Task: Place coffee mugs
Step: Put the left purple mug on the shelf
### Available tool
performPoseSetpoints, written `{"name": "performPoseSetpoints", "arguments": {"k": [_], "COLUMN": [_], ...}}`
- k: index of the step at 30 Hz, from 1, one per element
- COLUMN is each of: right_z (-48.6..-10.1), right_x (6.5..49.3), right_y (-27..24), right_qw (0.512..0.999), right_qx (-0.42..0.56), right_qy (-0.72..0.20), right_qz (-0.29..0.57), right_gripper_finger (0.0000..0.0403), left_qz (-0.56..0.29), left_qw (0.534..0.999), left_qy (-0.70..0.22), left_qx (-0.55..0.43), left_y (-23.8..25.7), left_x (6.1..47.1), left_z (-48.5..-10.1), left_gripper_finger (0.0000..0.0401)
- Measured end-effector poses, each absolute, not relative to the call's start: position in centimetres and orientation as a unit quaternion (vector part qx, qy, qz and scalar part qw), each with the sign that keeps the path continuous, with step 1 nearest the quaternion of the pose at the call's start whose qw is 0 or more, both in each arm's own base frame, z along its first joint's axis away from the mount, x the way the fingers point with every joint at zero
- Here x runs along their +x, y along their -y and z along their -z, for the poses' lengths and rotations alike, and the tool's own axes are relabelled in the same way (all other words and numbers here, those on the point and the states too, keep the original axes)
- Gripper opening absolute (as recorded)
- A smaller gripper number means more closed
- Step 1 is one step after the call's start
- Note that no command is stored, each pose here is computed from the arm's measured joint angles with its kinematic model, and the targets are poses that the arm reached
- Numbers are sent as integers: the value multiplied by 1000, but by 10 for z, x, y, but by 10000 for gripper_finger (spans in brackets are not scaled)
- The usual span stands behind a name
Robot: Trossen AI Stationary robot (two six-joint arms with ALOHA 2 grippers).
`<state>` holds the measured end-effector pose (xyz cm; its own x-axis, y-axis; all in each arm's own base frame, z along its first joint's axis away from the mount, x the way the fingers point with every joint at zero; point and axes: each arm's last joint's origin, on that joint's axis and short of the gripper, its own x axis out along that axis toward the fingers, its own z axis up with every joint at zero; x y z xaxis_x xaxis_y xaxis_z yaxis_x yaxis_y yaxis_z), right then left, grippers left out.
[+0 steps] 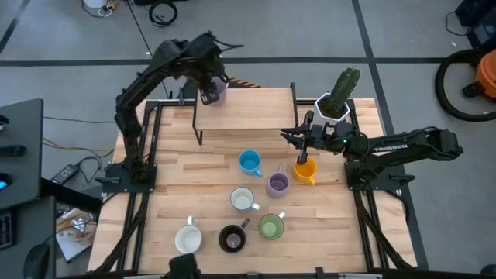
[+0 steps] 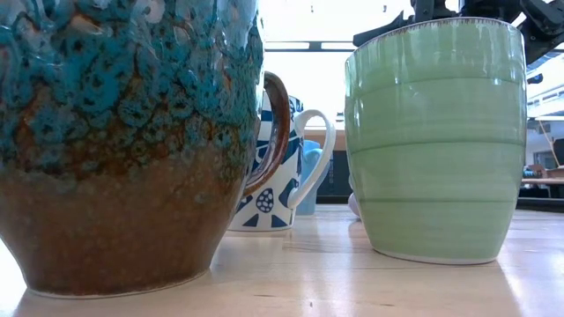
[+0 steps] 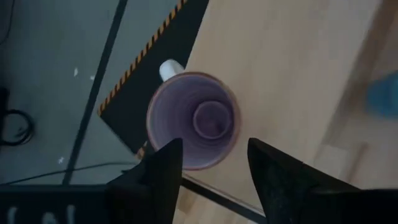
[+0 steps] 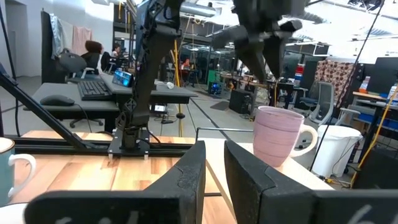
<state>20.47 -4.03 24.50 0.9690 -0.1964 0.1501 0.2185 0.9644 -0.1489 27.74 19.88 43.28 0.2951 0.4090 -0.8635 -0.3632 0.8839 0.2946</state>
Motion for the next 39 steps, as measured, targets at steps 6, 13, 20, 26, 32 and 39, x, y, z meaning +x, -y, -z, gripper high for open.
{"name": "performPoseSetpoints", "arguments": {"k": [6,13,20,26,32,39], "right_z": [-245,-245,-243,-254,-273,-281], "right_x": [205,205,213,255,298,328], "right_y": [40,40,44,55,80,112], "right_qw": [989,989,988,988,983,977], "right_qx": [-77,-77,-68,-66,-54,-43], "right_qy": [68,67,49,-4,-55,-74], "right_qz": [105,104,131,141,167,195], "right_gripper_finger": [66,66,66,66,66,66], "left_qz": [-245,-238,-230,-233,-235,-219], "left_qw": [834,870,897,915,923,946], "left_qy": [-495,-431,-376,-327,-303,-235], "left_qx": [16,7,32,35,6,38], "left_y": [-169,-138,-114,-108,-105,-91], "left_x": [244,212,195,194,195,190], "left_z": [-463,-471,-433,-390,-354,-314], "left_gripper_finger": [154,134,132,132,132,132]}}
